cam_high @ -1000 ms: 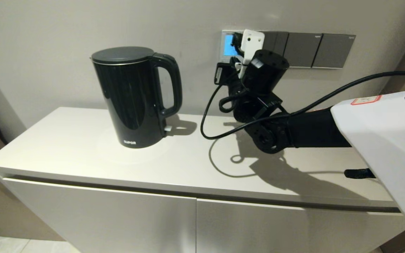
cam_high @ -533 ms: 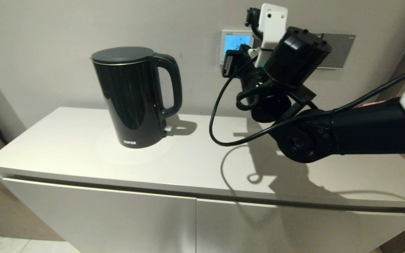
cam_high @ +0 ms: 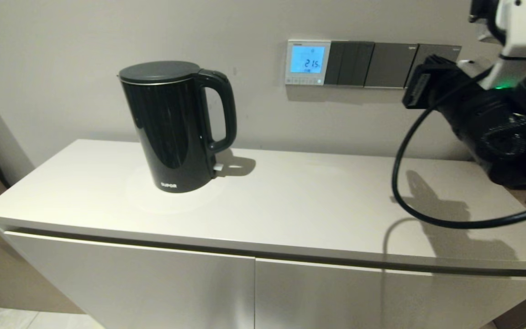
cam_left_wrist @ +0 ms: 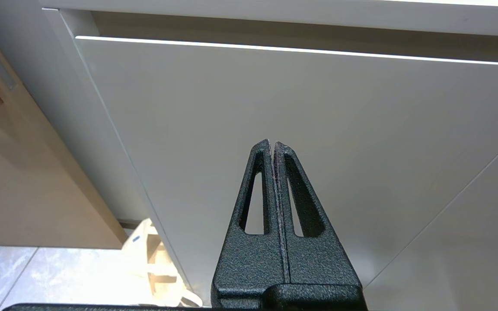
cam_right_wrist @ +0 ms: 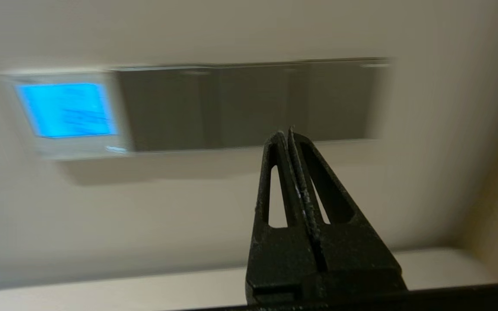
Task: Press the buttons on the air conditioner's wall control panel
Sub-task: Turn off the central air conditioner
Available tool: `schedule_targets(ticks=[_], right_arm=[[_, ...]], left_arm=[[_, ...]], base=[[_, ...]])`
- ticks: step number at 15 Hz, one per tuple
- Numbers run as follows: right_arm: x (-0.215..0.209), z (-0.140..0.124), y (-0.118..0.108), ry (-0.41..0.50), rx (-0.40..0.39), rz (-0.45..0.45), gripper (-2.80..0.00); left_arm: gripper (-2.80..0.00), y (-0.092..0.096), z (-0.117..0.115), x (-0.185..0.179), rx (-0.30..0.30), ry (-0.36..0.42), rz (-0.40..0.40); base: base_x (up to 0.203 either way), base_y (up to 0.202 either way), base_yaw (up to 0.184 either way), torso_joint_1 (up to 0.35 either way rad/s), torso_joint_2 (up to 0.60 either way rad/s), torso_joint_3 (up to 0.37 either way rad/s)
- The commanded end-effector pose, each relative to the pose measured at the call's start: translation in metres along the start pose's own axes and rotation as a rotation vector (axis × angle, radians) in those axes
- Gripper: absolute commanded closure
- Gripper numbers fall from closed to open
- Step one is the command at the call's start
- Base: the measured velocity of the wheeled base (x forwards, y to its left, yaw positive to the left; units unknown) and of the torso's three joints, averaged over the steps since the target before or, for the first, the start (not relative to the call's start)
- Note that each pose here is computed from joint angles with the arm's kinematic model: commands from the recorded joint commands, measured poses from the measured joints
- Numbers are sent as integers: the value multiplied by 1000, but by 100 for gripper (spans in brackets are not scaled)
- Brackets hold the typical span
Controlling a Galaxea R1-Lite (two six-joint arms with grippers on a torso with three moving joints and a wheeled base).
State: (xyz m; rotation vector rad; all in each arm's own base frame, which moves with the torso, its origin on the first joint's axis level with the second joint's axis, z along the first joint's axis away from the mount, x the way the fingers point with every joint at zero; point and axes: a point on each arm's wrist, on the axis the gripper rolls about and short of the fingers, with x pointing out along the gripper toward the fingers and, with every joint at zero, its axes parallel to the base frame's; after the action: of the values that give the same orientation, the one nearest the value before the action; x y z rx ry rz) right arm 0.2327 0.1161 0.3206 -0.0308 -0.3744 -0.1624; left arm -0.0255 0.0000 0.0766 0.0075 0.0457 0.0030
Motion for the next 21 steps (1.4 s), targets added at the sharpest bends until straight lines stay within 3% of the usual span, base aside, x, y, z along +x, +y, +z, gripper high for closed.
schedule_targets(ticks=[1, 5, 7, 12, 17, 21], right_arm=[[-37, 23, -53, -44, -15, -83, 0], [-87, 9, -103, 60, -134, -183, 0], [-110, -7, -116, 107, -166, -215, 0], [-168, -43, -140, 164, -187, -276, 0], [-218, -84, -152, 209, -181, -272, 0], [-246, -98, -161, 249, -193, -314, 0]], left_arm=[[0, 0, 0, 0, 0, 2, 1], [0, 0, 0, 0, 0, 2, 0], [0, 0, 0, 0, 0, 2, 1], [0, 0, 0, 0, 0, 2, 1], [0, 0, 0, 0, 0, 2, 1], [0, 0, 0, 0, 0, 2, 1]], base=[[0, 0, 0, 0, 0, 0], [0, 0, 0, 0, 0, 0], [0, 0, 0, 0, 0, 0], [0, 0, 0, 0, 0, 0], [0, 0, 0, 0, 0, 0], [0, 0, 0, 0, 0, 0]])
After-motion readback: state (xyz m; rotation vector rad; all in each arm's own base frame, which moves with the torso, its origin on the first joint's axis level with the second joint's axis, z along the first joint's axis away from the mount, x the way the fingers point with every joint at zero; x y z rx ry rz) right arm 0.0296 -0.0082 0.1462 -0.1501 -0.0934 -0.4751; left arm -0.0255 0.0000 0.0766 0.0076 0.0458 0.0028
